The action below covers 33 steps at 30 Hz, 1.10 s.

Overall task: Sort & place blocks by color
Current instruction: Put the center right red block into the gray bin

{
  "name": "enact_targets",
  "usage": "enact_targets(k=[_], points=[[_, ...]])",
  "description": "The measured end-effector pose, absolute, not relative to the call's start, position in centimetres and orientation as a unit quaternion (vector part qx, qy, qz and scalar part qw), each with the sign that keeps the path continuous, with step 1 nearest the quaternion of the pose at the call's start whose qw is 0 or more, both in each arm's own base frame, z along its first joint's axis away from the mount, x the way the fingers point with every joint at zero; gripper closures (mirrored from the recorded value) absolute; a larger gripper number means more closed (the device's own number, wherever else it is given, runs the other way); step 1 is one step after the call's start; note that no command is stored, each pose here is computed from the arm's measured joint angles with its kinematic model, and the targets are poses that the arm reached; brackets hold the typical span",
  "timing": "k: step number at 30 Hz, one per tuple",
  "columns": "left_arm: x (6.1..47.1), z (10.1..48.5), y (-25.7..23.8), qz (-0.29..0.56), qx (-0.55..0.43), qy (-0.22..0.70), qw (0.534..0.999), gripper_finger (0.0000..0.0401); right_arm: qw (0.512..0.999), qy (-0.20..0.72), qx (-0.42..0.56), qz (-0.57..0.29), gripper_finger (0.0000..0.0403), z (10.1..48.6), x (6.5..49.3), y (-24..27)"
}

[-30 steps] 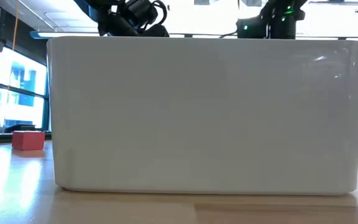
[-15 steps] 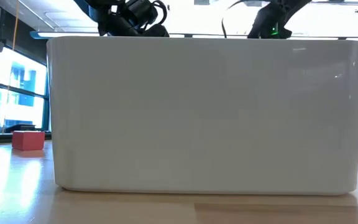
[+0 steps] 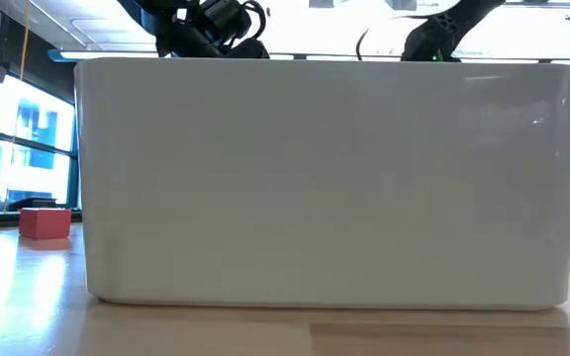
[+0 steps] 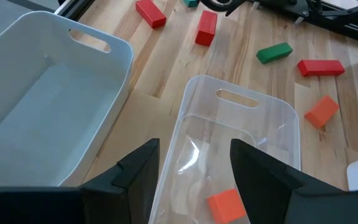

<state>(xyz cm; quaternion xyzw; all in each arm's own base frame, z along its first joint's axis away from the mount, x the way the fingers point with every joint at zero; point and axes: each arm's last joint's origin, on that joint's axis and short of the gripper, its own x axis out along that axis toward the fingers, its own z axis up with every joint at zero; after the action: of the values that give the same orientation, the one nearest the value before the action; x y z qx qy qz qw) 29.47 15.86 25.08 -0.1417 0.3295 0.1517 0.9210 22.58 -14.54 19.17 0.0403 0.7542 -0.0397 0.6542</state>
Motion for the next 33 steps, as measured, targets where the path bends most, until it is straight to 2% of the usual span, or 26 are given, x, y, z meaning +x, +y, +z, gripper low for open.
enact_targets(k=[9,24,27,33], points=[[29.5,25.1,15.8,0.151,-0.142,0.33,0.921,0.0215,0.617,0.785,0.041,-0.043,0.016,17.0,22.9,-15.3],[29.5,25.1,15.8,0.151,-0.142,0.33,0.921,0.0215,0.591,0.805,0.045,-0.028,0.0164,14.4,23.6,-15.8],[29.5,25.1,15.8,0.151,-0.142,0.33,0.921,0.0215,0.593,0.804,0.044,-0.03,0.0186,14.3,23.6,-15.8],[29.5,25.1,15.8,0.151,-0.142,0.33,0.921,0.0215,0.598,0.799,0.047,-0.036,0.0259,14.3,23.7,-15.9]])
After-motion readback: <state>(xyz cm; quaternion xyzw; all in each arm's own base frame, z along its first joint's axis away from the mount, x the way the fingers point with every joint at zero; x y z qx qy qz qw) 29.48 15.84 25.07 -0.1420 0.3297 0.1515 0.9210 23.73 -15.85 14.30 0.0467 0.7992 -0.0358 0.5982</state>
